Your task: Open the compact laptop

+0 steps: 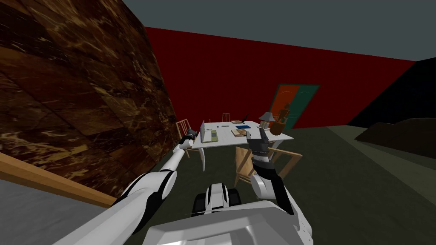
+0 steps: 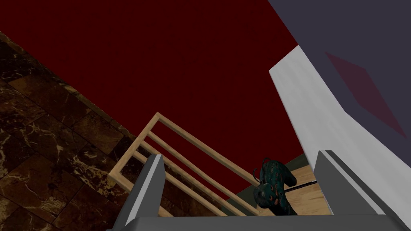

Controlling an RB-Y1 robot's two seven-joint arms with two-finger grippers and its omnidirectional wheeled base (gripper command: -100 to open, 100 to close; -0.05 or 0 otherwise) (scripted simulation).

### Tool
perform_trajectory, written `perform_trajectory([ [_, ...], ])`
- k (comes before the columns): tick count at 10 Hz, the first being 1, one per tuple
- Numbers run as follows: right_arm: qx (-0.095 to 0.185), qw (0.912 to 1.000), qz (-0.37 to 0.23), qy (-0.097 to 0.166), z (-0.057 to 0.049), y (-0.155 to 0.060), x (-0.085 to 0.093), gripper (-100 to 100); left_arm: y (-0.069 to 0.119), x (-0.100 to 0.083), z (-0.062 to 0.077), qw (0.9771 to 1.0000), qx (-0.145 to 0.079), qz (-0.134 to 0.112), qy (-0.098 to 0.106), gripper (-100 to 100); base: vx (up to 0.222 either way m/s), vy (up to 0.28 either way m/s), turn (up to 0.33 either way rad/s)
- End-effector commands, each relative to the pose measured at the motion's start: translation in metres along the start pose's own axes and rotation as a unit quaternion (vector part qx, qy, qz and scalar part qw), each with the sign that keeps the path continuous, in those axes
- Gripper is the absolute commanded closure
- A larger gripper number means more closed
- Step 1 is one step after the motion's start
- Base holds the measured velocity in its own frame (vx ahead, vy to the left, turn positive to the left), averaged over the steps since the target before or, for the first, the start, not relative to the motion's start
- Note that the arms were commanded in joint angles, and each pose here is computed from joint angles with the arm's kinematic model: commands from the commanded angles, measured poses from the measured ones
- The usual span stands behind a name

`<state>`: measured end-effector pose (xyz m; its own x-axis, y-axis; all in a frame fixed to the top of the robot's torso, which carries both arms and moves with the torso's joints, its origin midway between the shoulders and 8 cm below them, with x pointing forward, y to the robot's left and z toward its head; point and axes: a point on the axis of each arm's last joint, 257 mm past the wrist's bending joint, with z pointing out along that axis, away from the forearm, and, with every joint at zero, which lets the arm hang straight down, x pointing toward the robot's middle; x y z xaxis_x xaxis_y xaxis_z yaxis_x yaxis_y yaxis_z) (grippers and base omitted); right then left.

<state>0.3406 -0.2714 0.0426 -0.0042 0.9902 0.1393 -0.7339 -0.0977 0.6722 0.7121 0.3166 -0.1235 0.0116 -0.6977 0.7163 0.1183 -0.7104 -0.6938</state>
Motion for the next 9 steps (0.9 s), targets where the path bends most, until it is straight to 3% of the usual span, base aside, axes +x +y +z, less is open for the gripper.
perform_trajectory([
  [1,0.0,1.0,0.0,0.0,0.0,0.0,0.0,0,0.022,0.009,-0.002,0.9996,-0.025,0.006,0.012,-100,0.03,-0.049,0.007],
  [2,0.0,1.0,0.0,0.0,0.0,0.0,0.0,0,0.028,0.013,-0.003,0.9994,-0.03,0.012,0.015,-100,0.007,-0.006,-0.044],
  [3,0.0,1.0,0.0,0.0,0.0,0.0,0.0,0,0.033,0.008,-0.005,0.999,-0.042,-0.008,0.014,-100,0.054,-0.072,0.35],
  [5,0.0,1.0,0.0,0.0,0.0,0.0,0.0,0,0.053,0.018,-0.008,0.9978,-0.061,0.009,0.025,-100,0.034,-0.073,0.135],
  [6,0.0,1.0,0.0,0.0,0.0,0.0,0.0,0,0.047,0.017,-0.007,0.9983,-0.055,0.004,0.021,-100,0.008,-0.014,-0.019],
  [7,0.0,1.0,0.0,0.0,0.0,0.0,0.0,0,0.035,0.017,-0.004,0.9989,-0.038,0.018,0.02,100,-0.016,0.079,-0.345],
  [8,0.0,1.0,0.0,0.0,0.0,0.0,0.0,0,0.028,0.013,-0.003,0.9994,-0.03,0.012,0.015,100,-0.062,0.122,-0.327],
  [9,0.0,1.0,0.0,0.0,0.0,0.0,0.0,0,0.024,0.017,0.0,0.9992,-0.02,0.031,0.016,100,-0.1,0.164,-0.383],
])
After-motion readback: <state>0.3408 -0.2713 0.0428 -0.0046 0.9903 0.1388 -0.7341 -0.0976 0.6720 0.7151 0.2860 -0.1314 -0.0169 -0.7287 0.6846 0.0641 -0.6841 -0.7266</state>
